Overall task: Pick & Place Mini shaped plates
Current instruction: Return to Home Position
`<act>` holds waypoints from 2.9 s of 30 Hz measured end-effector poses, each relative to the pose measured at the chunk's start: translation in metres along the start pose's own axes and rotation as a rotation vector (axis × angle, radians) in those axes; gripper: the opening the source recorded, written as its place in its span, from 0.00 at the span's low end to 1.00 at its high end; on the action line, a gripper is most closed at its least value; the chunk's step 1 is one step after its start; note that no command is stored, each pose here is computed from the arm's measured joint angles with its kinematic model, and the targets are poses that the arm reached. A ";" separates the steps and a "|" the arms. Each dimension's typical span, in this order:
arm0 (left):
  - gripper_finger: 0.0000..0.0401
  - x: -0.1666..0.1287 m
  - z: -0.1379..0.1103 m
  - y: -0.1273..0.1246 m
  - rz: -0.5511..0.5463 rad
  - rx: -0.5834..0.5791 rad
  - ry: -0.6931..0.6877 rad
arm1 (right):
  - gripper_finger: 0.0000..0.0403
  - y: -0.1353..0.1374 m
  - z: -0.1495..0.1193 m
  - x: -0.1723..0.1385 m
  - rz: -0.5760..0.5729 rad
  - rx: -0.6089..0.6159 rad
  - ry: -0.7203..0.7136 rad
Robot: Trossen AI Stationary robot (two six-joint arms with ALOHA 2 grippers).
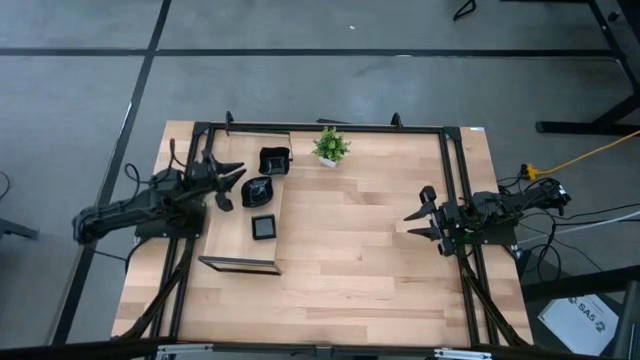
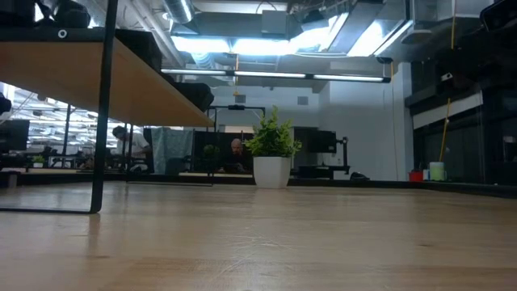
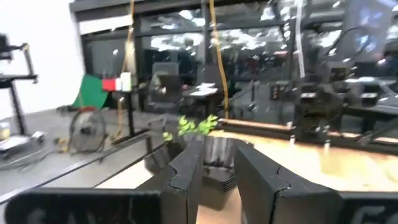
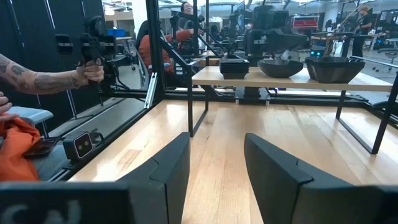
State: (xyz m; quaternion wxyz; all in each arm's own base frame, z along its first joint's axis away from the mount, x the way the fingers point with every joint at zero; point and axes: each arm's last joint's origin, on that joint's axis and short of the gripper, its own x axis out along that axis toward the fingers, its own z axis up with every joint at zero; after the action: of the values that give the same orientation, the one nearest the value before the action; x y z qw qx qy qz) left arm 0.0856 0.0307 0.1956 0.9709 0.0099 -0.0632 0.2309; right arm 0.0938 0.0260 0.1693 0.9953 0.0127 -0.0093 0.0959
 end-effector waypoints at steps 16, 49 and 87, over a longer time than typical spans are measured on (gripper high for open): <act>0.21 0.004 -0.014 0.009 0.011 0.055 -0.048 | 0.38 0.000 0.000 0.000 0.000 0.000 0.000; 0.21 0.004 -0.018 0.012 0.052 -0.039 -0.006 | 0.38 0.000 0.000 0.000 0.000 0.000 0.000; 0.21 0.004 -0.018 0.012 0.052 -0.039 -0.005 | 0.38 0.000 0.000 0.000 0.000 0.000 0.000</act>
State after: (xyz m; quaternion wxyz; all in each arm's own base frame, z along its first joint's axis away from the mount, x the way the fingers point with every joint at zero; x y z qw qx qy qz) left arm 0.0855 0.0444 0.1782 0.9644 -0.0101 -0.0705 0.2547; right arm 0.0938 0.0260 0.1693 0.9953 0.0127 -0.0093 0.0959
